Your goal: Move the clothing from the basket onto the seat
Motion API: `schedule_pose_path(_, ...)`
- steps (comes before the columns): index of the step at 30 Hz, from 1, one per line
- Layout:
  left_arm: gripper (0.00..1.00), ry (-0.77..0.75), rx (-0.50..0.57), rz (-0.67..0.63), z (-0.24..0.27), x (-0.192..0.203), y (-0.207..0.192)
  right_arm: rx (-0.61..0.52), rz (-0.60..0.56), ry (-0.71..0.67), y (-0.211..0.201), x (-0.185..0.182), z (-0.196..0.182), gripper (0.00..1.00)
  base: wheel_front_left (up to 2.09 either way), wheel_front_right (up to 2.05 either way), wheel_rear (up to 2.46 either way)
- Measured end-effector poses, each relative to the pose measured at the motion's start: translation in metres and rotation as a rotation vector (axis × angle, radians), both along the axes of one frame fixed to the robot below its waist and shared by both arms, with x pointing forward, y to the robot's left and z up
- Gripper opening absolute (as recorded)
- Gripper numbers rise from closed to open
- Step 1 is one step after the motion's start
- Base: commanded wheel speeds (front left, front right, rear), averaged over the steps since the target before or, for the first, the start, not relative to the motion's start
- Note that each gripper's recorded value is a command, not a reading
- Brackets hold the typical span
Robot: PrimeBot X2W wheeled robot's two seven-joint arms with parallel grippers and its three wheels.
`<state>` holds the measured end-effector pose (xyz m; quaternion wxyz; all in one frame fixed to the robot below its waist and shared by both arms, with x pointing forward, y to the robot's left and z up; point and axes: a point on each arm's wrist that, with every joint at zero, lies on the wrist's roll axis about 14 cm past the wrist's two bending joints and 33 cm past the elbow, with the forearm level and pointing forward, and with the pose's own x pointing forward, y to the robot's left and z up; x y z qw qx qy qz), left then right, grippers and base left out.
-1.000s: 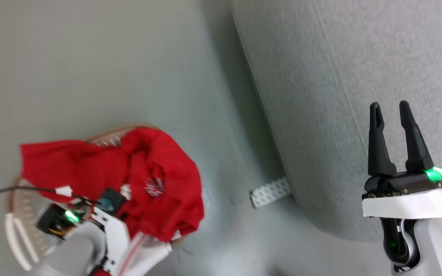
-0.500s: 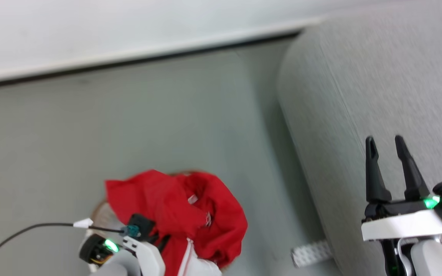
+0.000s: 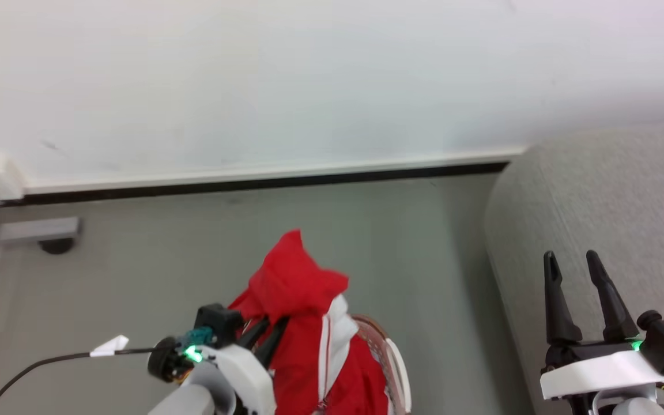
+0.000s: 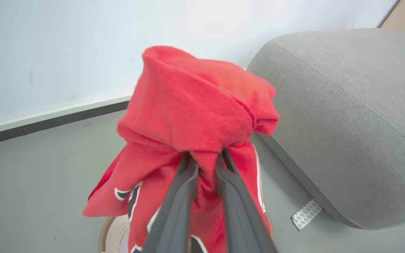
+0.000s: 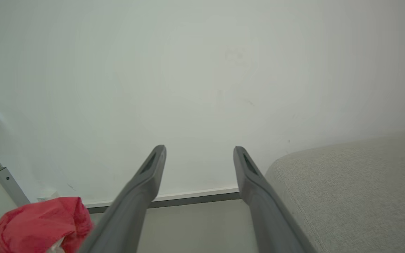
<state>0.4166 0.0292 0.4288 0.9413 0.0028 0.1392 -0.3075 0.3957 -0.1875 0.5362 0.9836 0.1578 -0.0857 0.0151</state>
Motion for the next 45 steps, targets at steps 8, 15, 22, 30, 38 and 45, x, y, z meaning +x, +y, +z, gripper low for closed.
schedule_pose_path(8,0.0,-0.245,-0.138,0.06,0.093,0.01,0.007,0.003,0.081,-0.035,0.029,-0.003,0.012,1.0,0.0,0.0,0.0)
schedule_pose_path(15,0.0,-0.397,-0.224,0.063,0.154,0.017,0.007,0.01,0.125,-0.051,0.044,-0.003,0.017,1.0,0.0,0.0,0.0)
schedule_pose_path(22,0.0,-0.476,-0.258,0.054,0.185,0.023,0.007,0.015,0.159,-0.045,0.055,-0.004,0.015,1.0,0.0,0.0,0.0)
schedule_pose_path(30,0.0,-0.486,-0.27,0.045,0.188,0.023,0.003,0.001,0.19,-0.056,0.065,-0.004,0.018,1.0,0.0,0.0,0.0)
schedule_pose_path(38,0.0,-0.474,-0.275,0.019,0.184,0.013,-0.005,-0.015,0.415,-0.022,0.137,-0.013,0.009,1.0,0.0,0.0,0.0)
schedule_pose_path(45,0.0,-0.451,-0.278,-0.02,0.179,-0.007,-0.017,-0.029,0.592,0.008,0.185,-0.018,0.005,1.0,0.0,0.0,0.0)
